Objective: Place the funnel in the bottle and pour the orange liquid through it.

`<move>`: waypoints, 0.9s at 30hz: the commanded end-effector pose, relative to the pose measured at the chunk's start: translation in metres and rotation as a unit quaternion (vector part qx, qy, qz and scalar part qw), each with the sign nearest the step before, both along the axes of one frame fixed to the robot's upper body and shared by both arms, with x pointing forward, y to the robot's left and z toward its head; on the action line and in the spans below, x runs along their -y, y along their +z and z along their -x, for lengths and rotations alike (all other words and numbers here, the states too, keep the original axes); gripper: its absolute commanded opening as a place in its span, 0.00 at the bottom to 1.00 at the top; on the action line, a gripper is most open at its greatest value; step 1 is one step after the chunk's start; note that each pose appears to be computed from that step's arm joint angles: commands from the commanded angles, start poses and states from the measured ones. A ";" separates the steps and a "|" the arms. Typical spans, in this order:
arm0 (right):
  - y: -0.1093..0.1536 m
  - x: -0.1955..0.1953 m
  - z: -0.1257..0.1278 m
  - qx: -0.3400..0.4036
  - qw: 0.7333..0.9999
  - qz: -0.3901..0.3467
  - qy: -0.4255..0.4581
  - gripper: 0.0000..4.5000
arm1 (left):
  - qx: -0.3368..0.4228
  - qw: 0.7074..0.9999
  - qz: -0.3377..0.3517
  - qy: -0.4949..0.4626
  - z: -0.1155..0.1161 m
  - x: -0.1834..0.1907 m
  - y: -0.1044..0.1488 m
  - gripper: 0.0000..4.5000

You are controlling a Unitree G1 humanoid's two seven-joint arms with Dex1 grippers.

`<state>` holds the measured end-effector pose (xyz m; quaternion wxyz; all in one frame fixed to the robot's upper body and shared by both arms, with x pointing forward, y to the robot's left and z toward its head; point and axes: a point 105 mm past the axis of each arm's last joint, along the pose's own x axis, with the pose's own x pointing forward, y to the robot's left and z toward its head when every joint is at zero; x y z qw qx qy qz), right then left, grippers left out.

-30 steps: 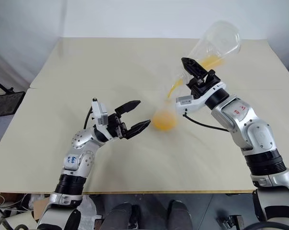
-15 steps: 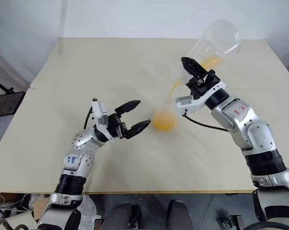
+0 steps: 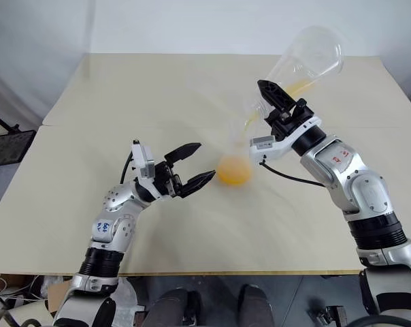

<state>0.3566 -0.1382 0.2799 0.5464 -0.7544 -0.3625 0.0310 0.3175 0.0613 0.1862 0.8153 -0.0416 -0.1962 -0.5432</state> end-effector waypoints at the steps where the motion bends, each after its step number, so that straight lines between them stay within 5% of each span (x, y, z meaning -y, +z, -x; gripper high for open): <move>1: 0.018 0.003 0.007 0.034 0.999 -0.009 0.003 0.54 | 0.024 1.000 0.006 0.000 0.003 0.002 0.009 1.00; 27: 0.010 0.003 0.008 0.032 0.999 0.003 0.003 0.54 | 0.028 1.000 0.007 -0.004 0.003 0.005 0.011 1.00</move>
